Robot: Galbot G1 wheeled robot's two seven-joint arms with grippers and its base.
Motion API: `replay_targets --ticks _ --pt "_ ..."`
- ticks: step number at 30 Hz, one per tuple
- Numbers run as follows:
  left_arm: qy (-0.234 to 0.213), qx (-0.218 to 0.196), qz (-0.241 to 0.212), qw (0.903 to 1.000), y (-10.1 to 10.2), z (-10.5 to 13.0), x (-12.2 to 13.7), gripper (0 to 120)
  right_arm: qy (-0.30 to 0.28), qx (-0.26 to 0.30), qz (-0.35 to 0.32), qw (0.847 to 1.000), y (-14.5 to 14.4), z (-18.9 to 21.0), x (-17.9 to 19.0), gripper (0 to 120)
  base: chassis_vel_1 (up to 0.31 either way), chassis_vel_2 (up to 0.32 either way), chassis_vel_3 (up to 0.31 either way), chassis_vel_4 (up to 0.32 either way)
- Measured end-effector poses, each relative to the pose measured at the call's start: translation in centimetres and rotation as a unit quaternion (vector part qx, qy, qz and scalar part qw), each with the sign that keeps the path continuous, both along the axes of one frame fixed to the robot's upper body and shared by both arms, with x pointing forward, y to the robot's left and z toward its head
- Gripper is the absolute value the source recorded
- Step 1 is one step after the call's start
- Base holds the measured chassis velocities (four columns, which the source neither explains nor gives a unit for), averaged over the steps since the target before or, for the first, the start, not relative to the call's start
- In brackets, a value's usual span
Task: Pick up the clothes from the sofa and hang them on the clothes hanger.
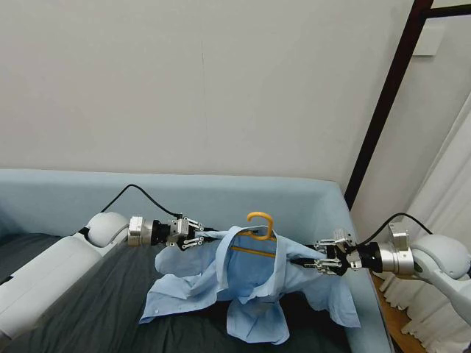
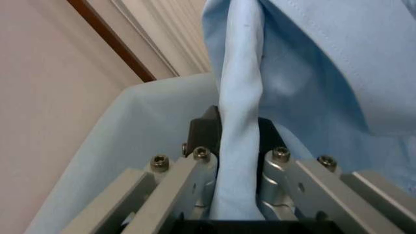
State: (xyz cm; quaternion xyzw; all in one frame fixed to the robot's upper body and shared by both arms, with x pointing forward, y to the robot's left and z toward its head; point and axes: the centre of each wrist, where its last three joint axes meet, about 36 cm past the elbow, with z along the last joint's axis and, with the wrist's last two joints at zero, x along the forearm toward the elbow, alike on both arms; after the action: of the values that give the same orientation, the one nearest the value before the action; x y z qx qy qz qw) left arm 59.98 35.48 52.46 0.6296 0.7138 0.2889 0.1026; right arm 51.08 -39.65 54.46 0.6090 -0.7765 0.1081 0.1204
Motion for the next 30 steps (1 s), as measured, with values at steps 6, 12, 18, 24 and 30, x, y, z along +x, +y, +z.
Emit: replay_targets --ticks 6,12,18,24,30 --pt "-0.003 -0.008 -0.006 0.9999 0.1 0.0 0.0 7 0.002 0.008 0.004 1.0 -0.1 -0.1 -0.2 7 0.0 0.0 0.0 0.0" --pt "-0.024 -0.052 0.01 0.9983 0.5 0.7 0.2 14 0.004 0.036 -0.005 0.999 -0.1 0.5 -0.6 7 0.0 0.0 0.0 0.0" --pt "-0.023 -0.191 0.042 0.9805 2.2 4.6 -1.2 36 -0.007 0.082 -0.058 0.995 -0.5 3.7 -1.3 7 0.0 0.0 0.0 0.0" --pt "0.025 -0.277 0.08 0.9572 3.9 3.3 -3.8 60 -0.018 0.078 -0.114 0.99 1.2 8.0 -3.6 7 0.0 0.0 0.0 0.0" --pt "0.032 -0.308 0.104 0.945 4.4 -0.6 -6.2 81 -0.028 0.024 -0.185 0.982 2.1 11.1 -6.0 6 0.0 0.0 0.0 0.0"
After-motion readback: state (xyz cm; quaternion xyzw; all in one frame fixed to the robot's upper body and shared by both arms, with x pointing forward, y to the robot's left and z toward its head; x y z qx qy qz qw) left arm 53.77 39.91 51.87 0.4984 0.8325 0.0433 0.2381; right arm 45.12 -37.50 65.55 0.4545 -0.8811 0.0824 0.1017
